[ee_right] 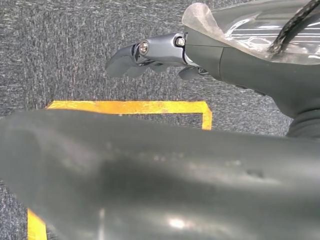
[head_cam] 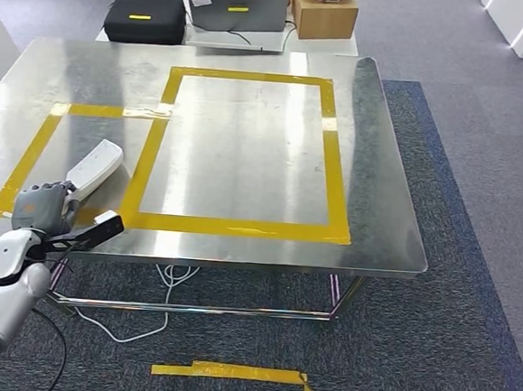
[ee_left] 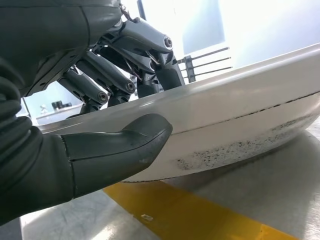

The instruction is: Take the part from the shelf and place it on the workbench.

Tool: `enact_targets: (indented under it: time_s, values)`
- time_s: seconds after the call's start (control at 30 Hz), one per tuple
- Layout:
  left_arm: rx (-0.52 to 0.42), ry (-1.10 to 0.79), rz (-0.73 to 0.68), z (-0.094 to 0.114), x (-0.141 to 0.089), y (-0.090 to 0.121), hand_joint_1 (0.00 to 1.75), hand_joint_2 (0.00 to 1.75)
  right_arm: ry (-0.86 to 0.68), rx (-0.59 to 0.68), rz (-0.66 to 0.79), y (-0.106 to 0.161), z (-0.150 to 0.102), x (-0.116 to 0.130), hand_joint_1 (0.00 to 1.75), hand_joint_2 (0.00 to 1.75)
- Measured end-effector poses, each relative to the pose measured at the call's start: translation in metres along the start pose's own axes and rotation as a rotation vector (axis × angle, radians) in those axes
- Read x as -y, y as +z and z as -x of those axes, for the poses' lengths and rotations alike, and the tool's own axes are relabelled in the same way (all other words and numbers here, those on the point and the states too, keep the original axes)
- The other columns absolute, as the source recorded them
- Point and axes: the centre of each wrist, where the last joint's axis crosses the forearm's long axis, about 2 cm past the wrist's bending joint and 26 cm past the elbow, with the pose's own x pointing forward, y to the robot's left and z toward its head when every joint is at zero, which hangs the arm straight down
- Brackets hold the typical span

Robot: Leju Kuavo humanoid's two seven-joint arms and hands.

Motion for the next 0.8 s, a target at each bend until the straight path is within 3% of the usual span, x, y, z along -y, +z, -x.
enact_targets:
  time_s: [0.13, 0.27, 0.3, 0.43, 0.8]
  values:
    - [-0.010, -0.044, -0.009, 0.001, -0.002, -0.004, 1.75, 1.75, 0.000, -0.003, 0.002, 0.001, 0.001, 0.000, 0.00, 0.00]
    - [-0.027, -0.119, -0.024, 0.004, -0.004, -0.009, 0.00, 1.75, 0.004, -0.008, 0.001, 0.001, 0.002, 0.001, 0.00, 0.00]
    - [-0.033, -0.137, -0.028, 0.005, -0.005, -0.010, 0.00, 1.75, 0.005, -0.009, 0.000, 0.001, 0.002, 0.001, 0.00, 0.00]
    - [-0.050, -0.181, -0.042, 0.008, -0.008, -0.015, 0.00, 0.00, 0.009, -0.011, -0.001, 0.001, 0.002, 0.001, 0.00, 0.00]
    - [-0.053, -0.203, -0.072, 0.002, -0.023, -0.035, 0.00, 0.00, 0.008, -0.008, -0.002, 0.000, 0.000, 0.000, 0.00, 0.00]
